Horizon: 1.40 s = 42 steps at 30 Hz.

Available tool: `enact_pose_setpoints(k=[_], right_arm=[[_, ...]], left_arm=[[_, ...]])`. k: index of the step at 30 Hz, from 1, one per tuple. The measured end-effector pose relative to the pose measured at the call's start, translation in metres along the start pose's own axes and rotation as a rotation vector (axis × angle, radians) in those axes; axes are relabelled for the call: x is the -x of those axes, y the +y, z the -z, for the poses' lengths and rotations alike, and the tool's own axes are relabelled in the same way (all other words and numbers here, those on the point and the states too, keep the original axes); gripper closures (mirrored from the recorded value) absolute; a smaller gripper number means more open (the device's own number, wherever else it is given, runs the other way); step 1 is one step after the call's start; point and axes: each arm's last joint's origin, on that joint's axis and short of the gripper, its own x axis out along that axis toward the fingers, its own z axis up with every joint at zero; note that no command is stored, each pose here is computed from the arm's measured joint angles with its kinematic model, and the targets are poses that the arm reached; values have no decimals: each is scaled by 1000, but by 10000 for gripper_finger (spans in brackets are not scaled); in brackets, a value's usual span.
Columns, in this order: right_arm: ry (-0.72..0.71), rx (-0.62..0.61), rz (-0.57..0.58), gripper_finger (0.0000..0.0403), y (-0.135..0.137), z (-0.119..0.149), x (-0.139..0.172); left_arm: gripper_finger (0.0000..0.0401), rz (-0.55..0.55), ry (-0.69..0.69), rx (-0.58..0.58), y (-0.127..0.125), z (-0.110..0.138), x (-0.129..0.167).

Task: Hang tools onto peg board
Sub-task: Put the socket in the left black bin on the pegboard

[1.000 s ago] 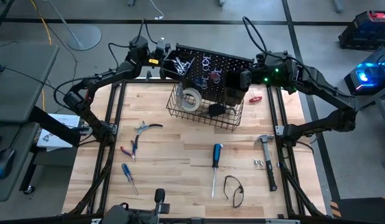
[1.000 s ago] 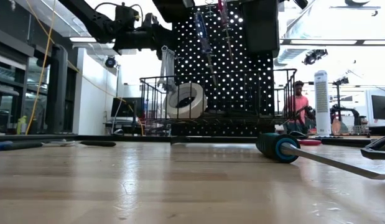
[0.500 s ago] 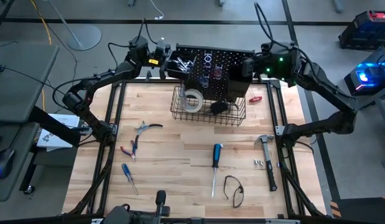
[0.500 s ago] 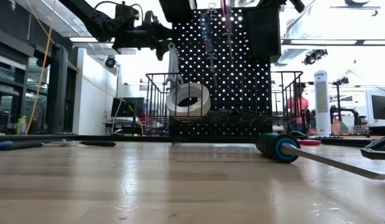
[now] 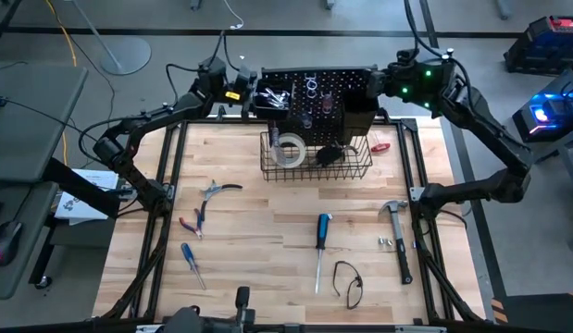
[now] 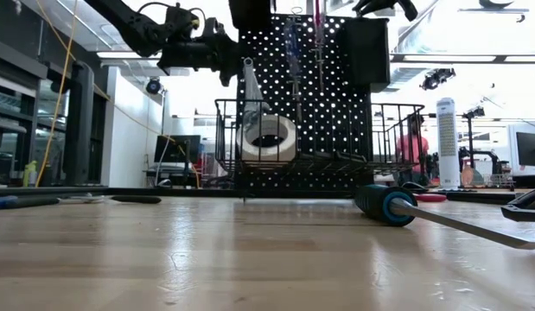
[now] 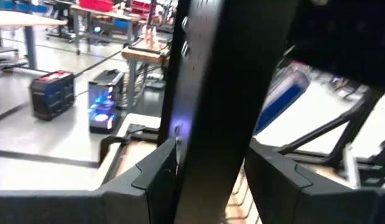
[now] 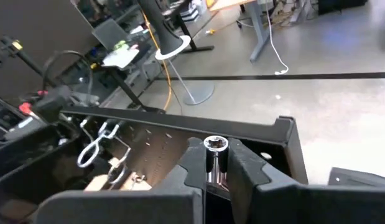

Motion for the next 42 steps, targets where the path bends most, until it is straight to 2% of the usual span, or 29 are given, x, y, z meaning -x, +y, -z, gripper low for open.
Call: enact_pose_setpoints(k=[7,12,14,16,20,29,31,33,39,42], right_arm=[[9,-14,-31,383,-2,-2,0],[34,-32,-89,383,0,-2,0],[34,-39,-163,383,4,-3,0],[21,-55,-286,383,13,-7,2],[-58,-81,-492,383,42,-10,0],[-223,-80,-813,383,121,25,-63],[-234,-70,-817,381,127,34,-76],[-216,-69,-801,362,129,40,-85],[-215,-40,-631,262,131,53,-91],[-209,-10,-602,214,133,55,-90]], left_arm=[[229,-103,68,-82,3,9,0],[242,-134,33,-123,3,4,-1],[254,-132,20,-137,3,3,-1],[268,-131,15,-146,3,2,-1],[286,-132,14,-146,3,2,-1],[293,-135,14,-144,3,2,-1],[293,-136,14,-144,3,2,-1],[293,-137,14,-144,3,2,-1],[293,-137,13,-130,3,2,-1],[293,-138,13,-128,3,2,-1]])
